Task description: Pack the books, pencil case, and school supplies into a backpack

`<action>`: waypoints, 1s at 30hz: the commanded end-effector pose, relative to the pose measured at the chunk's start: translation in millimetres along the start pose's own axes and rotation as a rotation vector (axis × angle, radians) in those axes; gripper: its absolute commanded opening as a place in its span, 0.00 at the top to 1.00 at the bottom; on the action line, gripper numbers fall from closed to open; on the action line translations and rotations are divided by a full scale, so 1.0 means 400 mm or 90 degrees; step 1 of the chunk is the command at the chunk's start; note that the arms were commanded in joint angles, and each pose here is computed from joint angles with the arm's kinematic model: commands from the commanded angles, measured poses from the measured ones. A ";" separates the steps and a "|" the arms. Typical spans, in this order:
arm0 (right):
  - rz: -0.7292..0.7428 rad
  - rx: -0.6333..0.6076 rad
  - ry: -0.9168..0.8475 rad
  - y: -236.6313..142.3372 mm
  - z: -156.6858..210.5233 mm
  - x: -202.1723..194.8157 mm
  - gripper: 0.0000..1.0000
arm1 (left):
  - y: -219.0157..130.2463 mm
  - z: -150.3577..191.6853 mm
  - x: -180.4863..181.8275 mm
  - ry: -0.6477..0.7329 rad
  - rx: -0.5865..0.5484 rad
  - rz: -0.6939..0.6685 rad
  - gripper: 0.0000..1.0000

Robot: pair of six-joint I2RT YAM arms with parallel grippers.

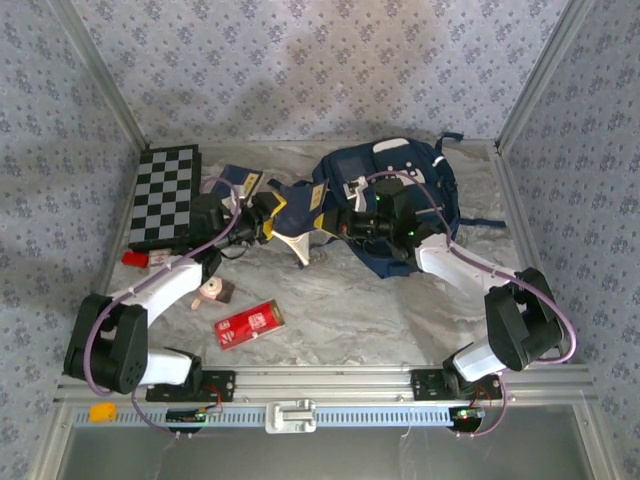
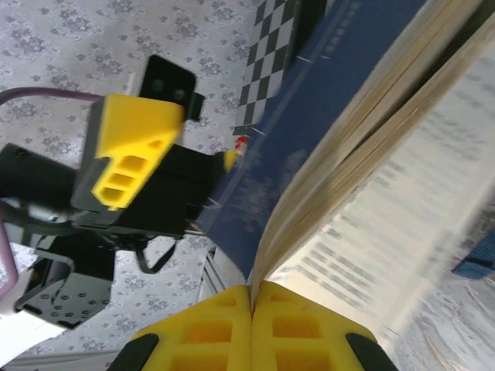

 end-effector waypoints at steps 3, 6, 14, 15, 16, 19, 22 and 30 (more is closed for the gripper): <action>-0.014 0.013 -0.022 -0.002 0.006 0.007 1.00 | -0.015 0.022 -0.057 0.049 0.014 0.037 0.45; -0.023 0.012 -0.030 0.003 0.001 0.015 1.00 | -0.004 0.027 -0.056 0.051 0.022 0.028 0.48; 0.000 0.025 -0.044 0.005 -0.001 0.004 1.00 | 0.021 0.033 -0.041 0.049 0.041 -0.006 0.69; 0.004 0.027 -0.044 0.004 0.000 0.001 1.00 | 0.022 0.033 -0.040 0.051 0.043 -0.009 0.73; 0.007 0.029 -0.043 0.003 0.001 -0.003 1.00 | 0.022 0.033 -0.036 0.050 0.044 -0.014 0.76; 0.021 0.031 -0.043 -0.001 0.002 -0.011 1.00 | 0.021 0.033 -0.034 0.053 0.043 -0.023 0.86; 0.038 0.038 -0.050 -0.006 0.006 -0.012 0.92 | 0.019 0.033 -0.037 0.058 0.040 -0.024 0.96; 0.101 -0.004 -0.005 -0.077 0.036 -0.034 0.40 | 0.002 0.032 -0.088 0.107 0.013 0.010 1.00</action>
Point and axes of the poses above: each hand's point on the last joint's axis, 136 mm out from that joint toward the fingers, its own y axis out along the fingers, its own x axis along the line the jaws close on, z = x × y, the point moved 9 cm from there along -y, back along the fingers, and after that the axes turned 1 degree about y, right-handed, at the moved point
